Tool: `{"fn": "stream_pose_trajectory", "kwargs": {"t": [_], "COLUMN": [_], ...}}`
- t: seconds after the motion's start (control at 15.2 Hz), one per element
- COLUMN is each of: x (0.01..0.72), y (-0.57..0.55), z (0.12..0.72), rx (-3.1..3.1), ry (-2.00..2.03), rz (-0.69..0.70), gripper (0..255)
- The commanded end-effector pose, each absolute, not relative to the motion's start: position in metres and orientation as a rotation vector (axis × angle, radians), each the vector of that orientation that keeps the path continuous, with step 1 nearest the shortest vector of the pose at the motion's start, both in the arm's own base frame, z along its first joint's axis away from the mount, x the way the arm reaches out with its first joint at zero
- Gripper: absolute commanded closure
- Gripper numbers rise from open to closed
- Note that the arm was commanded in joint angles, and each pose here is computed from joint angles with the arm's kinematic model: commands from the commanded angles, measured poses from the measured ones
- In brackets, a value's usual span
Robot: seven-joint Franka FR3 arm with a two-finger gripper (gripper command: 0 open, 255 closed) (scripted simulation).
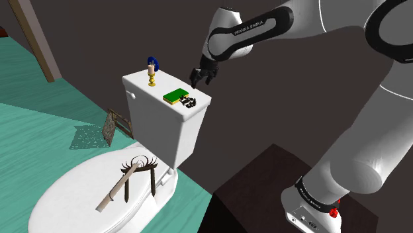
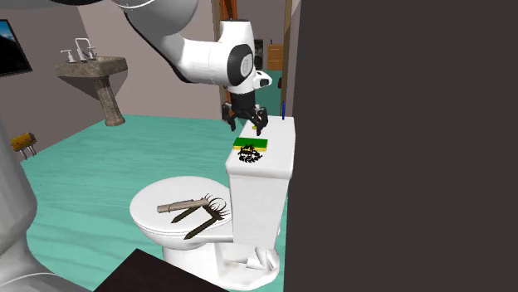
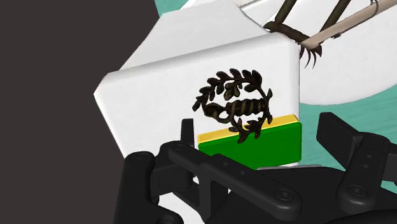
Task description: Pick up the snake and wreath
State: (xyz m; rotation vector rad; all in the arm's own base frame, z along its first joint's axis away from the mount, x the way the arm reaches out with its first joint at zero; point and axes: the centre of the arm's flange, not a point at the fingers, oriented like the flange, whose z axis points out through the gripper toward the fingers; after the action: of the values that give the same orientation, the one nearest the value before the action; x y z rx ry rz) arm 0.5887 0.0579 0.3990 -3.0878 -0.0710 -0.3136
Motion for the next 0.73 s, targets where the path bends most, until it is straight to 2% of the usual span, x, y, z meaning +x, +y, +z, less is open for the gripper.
{"fn": "stream_pose_trajectory", "kwargs": {"t": [0.0, 0.46, 0.66], "x": [0.610, 0.679, 0.679], "y": [0.064, 0.088, 0.088], "z": [0.384, 0.334, 0.318], "rx": [-3.087, -3.083, -3.083], "ry": [-0.080, -0.112, -0.112], "rz": [-0.327, -0.372, -0.372], "gripper": [0, 0, 0]}}
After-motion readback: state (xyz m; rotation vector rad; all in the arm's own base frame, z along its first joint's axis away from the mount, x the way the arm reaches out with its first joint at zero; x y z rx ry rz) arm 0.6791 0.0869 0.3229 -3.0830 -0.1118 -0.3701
